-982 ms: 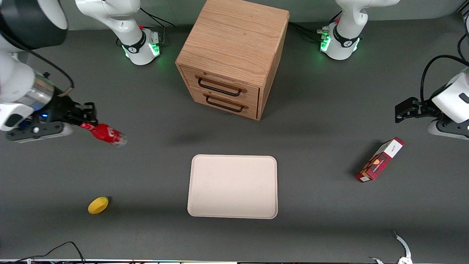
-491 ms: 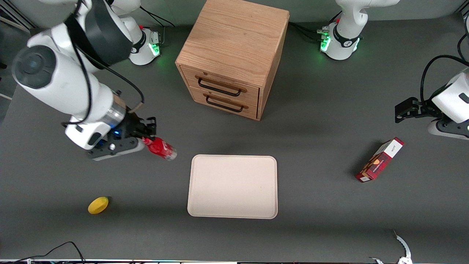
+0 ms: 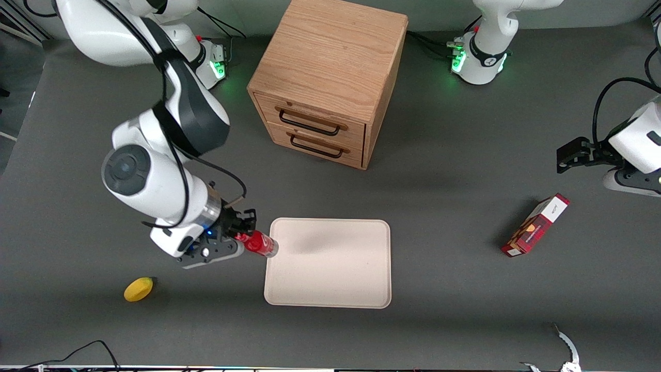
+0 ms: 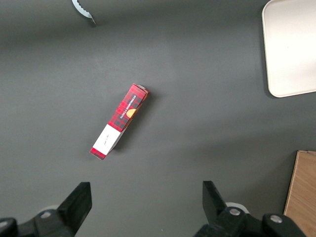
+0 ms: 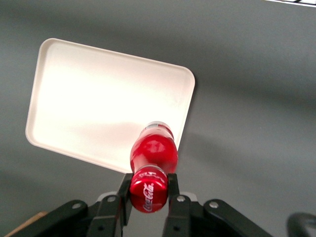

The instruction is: Place coke bottle on tray

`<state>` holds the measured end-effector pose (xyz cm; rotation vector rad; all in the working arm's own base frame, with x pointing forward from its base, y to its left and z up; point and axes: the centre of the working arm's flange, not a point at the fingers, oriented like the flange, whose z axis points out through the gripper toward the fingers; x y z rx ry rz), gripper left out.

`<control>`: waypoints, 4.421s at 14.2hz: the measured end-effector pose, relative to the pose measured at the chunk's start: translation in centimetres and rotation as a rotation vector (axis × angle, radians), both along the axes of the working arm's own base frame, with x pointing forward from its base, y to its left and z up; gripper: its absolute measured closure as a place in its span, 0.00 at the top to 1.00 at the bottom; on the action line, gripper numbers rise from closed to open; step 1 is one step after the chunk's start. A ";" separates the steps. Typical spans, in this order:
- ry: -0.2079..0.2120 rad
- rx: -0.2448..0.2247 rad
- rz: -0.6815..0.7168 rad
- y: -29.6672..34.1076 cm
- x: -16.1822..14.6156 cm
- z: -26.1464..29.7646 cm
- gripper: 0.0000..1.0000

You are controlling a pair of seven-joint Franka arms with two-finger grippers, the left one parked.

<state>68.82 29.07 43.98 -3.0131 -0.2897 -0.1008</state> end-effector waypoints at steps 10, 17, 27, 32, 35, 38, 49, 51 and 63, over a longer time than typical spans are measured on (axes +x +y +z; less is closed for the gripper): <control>-0.096 -0.034 0.027 1.8 2.7 -8.0 0.31; -0.121 -0.055 0.036 2.7 2.9 -10.1 0.31; -0.129 -0.053 0.034 2.7 3.1 -10.5 0.34; -0.138 -0.048 0.032 2.7 3.2 -10.0 0.68; -0.138 -0.048 0.032 2.7 3.2 -10.0 1.00; -0.145 -0.045 0.031 2.7 3.3 -9.8 1.00; -0.082 -0.112 -0.063 -5.4 0.7 4.0 1.00; -0.064 -0.118 -0.133 -11.0 0.4 5.4 1.00; 0.066 -0.181 -0.329 -28.1 -9.2 19.9 1.00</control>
